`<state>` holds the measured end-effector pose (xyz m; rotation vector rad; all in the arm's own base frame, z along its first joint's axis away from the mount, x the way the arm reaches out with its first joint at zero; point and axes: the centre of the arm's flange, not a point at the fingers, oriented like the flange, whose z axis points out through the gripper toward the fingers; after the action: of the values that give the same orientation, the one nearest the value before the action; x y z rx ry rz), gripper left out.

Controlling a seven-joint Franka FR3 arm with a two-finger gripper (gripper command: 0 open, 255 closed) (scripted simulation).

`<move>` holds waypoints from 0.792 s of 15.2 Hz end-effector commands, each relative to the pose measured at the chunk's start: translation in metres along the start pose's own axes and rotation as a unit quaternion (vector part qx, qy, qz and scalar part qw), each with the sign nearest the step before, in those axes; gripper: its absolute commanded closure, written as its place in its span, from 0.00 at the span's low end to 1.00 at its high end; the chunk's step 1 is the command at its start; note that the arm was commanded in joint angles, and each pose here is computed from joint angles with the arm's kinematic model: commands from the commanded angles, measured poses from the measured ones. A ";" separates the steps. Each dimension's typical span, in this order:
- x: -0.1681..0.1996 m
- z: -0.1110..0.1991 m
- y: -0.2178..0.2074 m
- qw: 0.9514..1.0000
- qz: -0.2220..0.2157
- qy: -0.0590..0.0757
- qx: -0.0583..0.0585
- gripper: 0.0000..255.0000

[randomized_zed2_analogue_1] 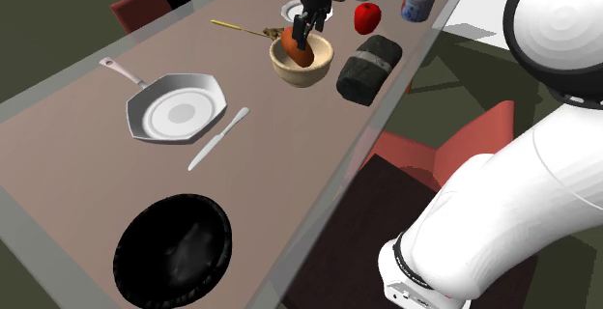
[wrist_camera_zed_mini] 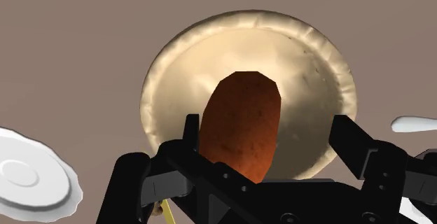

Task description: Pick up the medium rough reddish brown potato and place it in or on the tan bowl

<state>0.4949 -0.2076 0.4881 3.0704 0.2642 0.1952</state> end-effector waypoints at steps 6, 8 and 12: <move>0.000 -0.050 0.002 1.000 0.000 0.000 0.000 0.00; 0.001 -0.050 0.002 1.000 0.000 0.000 0.000 0.00; 0.001 -0.050 0.002 1.000 0.000 0.000 0.000 0.00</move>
<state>0.4892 -0.2074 0.5380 3.0705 0.2641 0.1948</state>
